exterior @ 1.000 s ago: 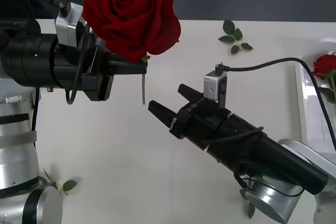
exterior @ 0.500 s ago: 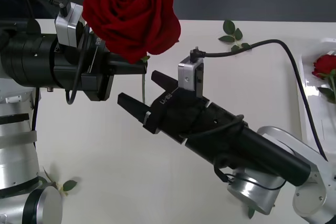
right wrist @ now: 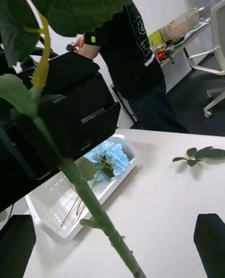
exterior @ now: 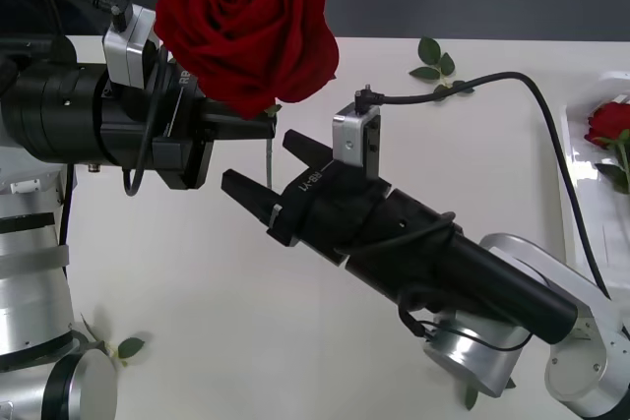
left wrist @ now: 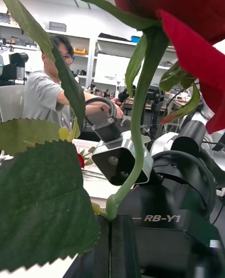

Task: Put the red flowers into the right box and the blue flowers into the left box

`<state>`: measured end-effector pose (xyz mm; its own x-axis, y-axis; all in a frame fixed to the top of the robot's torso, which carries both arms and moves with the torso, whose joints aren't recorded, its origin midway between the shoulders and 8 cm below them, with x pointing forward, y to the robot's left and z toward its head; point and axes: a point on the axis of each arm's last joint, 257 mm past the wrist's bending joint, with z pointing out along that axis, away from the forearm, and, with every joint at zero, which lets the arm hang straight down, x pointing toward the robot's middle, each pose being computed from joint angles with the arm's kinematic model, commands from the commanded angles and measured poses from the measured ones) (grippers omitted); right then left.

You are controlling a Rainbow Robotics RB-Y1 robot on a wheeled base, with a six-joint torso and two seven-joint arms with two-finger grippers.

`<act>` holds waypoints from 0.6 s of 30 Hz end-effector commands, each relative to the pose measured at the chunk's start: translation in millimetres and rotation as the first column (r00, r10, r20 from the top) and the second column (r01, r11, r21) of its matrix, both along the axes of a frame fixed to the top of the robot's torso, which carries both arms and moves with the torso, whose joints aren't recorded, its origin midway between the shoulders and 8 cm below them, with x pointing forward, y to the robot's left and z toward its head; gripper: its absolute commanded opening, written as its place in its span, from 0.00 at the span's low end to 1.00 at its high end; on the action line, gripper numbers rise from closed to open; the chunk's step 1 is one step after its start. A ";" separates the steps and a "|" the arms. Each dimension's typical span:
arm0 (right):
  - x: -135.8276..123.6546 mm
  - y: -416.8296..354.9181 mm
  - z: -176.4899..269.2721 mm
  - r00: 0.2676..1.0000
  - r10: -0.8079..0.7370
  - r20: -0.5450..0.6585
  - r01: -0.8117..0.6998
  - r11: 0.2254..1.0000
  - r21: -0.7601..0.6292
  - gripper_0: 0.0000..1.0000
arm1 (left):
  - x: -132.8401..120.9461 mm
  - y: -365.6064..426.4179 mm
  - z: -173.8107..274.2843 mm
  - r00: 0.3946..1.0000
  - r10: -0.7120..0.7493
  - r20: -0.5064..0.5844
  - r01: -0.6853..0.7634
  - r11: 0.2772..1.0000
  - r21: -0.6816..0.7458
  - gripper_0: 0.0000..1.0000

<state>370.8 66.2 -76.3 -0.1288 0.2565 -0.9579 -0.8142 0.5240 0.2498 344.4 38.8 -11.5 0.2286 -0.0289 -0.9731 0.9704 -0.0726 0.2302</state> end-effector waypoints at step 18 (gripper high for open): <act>26.9 2.4 29.1 0.998 -0.025 0.051 0.023 0.999 0.031 0.00 | -5.2 -6.4 9.2 0.997 -0.014 0.071 0.014 1.000 -0.002 0.00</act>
